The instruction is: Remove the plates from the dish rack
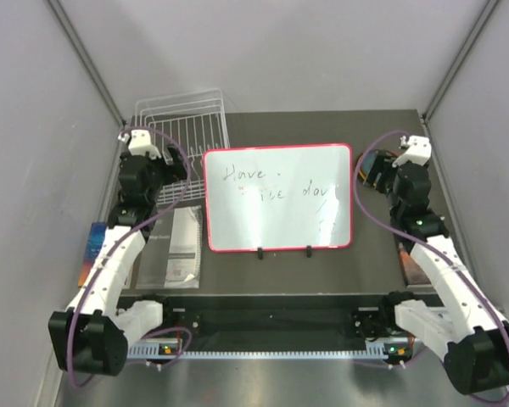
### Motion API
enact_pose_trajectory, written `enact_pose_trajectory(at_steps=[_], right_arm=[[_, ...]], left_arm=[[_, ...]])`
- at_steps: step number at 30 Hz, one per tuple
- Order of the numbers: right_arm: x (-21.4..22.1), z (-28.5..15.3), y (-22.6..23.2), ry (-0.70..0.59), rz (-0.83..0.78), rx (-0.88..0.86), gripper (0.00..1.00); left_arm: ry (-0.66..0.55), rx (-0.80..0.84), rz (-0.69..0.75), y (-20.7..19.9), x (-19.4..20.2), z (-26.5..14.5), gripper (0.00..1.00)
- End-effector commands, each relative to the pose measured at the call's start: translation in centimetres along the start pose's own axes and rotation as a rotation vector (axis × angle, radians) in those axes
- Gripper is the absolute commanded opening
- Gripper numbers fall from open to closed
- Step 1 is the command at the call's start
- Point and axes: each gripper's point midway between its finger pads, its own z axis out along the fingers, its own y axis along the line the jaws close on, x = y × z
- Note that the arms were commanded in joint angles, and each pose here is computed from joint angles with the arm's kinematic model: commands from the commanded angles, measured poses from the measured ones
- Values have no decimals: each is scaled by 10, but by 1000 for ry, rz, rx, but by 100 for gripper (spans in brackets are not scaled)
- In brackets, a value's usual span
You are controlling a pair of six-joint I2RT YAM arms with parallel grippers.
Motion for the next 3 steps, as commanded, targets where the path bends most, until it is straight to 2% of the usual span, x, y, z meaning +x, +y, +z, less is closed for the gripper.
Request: enact_pose_trajectory(at_steps=[1, 3], right_arm=[[0, -4, -5, -20, 19, 55, 75], [1, -4, -6, -20, 25, 63, 75]], left_arm=[[-92, -60, 3, 3, -31, -5, 99], [-99, -50, 3, -3, -33, -7, 99]])
